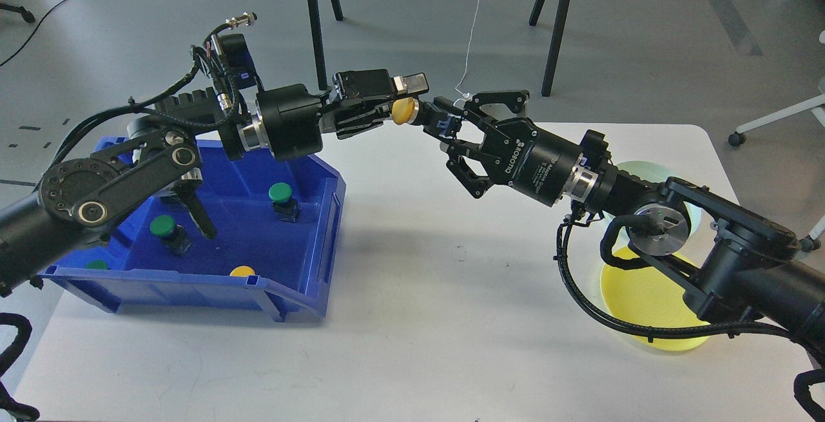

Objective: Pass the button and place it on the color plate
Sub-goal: 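Grasp the button with the right gripper and release the left gripper, then lower the button onto the yellow plate with the right gripper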

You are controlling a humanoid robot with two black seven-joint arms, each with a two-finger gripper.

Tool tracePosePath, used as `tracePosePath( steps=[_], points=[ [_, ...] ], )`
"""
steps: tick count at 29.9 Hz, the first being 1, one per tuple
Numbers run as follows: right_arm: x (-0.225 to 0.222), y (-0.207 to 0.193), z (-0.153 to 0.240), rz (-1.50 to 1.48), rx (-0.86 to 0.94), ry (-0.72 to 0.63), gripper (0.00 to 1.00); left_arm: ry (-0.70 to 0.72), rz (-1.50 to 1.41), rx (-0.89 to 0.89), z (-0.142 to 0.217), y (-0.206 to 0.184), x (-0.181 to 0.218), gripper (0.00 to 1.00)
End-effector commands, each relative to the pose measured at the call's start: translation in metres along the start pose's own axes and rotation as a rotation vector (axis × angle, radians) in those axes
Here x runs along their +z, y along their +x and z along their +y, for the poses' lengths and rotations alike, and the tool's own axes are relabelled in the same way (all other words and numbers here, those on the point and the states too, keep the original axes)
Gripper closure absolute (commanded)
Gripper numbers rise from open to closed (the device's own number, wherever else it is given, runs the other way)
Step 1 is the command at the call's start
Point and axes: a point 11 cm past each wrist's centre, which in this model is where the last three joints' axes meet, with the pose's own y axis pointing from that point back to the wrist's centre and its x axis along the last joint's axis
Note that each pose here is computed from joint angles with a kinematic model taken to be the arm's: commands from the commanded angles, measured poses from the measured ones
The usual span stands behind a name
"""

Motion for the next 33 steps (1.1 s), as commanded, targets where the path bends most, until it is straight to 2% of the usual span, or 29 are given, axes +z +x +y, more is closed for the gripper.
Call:
tracePosePath(
  steps=[1, 5, 9, 14, 23, 28, 33],
  points=[
    [-0.005, 0.002, 0.002, 0.002, 0.007, 0.015, 0.99, 0.004, 0.005, 0.007, 0.002, 0.002, -0.001, 0.31],
    [-0.014, 0.013, 0.017, 0.009, 0.047, 0.036, 0.99, 0.003, 0.007, 0.008, 0.002, 0.002, -0.001, 0.30],
    [-0.021, 0.032, 0.060, -0.001, 0.135, 0.081, 0.99, 0.003, 0.011, 0.011, 0.003, 0.002, -0.002, 0.29],
    [-0.008, 0.041, 0.136, -0.070, 0.260, 0.152, 0.99, -0.001, 0.017, 0.014, 0.003, 0.002, -0.001, 0.28],
    [0.041, 0.053, 0.283, -0.198, 0.752, 0.253, 0.99, -0.006, 0.023, 0.018, 0.002, 0.003, 0.000, 0.28],
    [0.067, 0.068, 0.324, -0.207, 1.072, 0.173, 0.99, -0.005, 0.024, 0.018, 0.003, 0.003, -0.001, 0.28],
    [0.093, 0.073, 0.338, -0.013, 1.285, -0.050, 0.99, -0.005, 0.025, 0.019, 0.003, 0.003, -0.001, 0.28]
  ],
)
